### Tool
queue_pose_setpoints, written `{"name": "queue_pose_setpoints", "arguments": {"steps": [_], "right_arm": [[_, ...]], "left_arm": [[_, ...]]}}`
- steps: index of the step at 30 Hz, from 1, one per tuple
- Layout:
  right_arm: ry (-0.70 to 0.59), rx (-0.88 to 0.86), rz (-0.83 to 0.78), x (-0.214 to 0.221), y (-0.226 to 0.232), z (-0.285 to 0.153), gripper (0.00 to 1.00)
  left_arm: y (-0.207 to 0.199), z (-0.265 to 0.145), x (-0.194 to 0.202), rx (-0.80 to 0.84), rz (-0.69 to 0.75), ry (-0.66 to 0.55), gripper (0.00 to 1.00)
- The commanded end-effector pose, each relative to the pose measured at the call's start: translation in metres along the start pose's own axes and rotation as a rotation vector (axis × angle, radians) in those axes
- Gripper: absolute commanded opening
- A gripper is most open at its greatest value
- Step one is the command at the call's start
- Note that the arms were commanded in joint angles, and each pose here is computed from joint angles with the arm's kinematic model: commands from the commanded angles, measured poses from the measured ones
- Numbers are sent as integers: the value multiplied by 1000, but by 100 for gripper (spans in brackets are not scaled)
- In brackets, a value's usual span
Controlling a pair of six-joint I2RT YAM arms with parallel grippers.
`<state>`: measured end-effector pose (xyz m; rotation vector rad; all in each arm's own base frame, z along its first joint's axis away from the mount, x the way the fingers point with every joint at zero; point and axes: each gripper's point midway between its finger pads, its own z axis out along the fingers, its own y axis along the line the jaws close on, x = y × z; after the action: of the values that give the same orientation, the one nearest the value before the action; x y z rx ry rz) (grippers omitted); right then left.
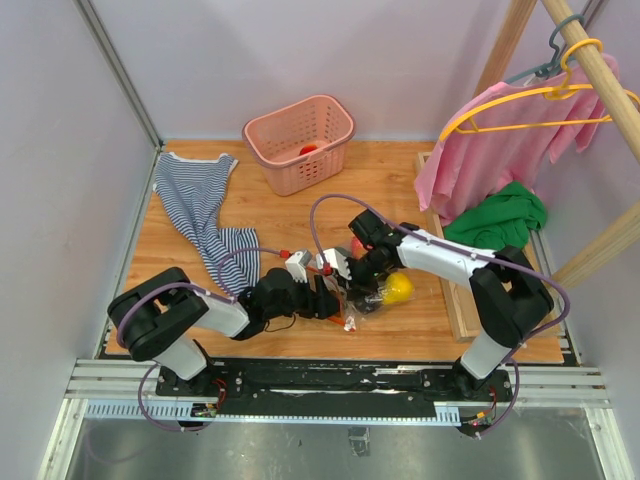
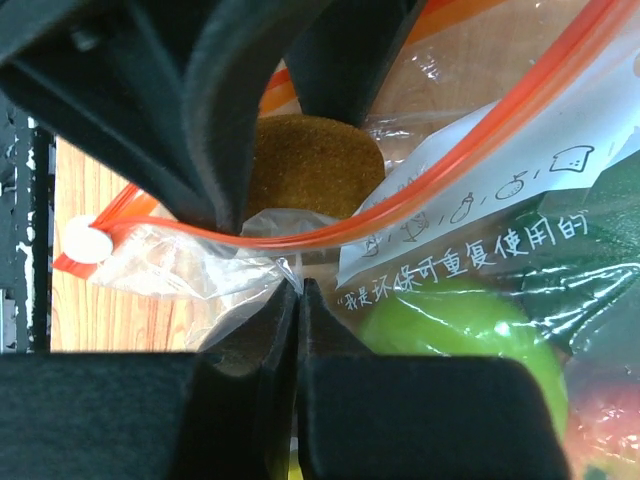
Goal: Open the zip-top bag and remove the fake food
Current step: Pick up the fake fruit from the zipper food storage bag.
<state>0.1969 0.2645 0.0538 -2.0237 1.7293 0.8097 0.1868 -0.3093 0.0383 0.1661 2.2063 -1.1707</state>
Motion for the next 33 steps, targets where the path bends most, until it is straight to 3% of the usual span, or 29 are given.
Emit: {"name": "queue_pose_setpoints", "arguments": {"steps": [1,19,24,30,33], "right_arm": [[6,-1,68,1,-7,3,1],[-21,-53,177,-8,-5,15,1],[-15,-31,179,-9,-9,12,1],[-14,-13,170,-9,-11,8,1],[-10,1,165,-8,-13,5,1]], "left_arm": [[14,-3,21,-37,-8,61,72],[29,1,28,-104,-10,94,72],[30,-7,22,-129,5,71,54],[35,-16,12,-175,28,26,46],[40,-22,7,-214,43,6,37]]}}
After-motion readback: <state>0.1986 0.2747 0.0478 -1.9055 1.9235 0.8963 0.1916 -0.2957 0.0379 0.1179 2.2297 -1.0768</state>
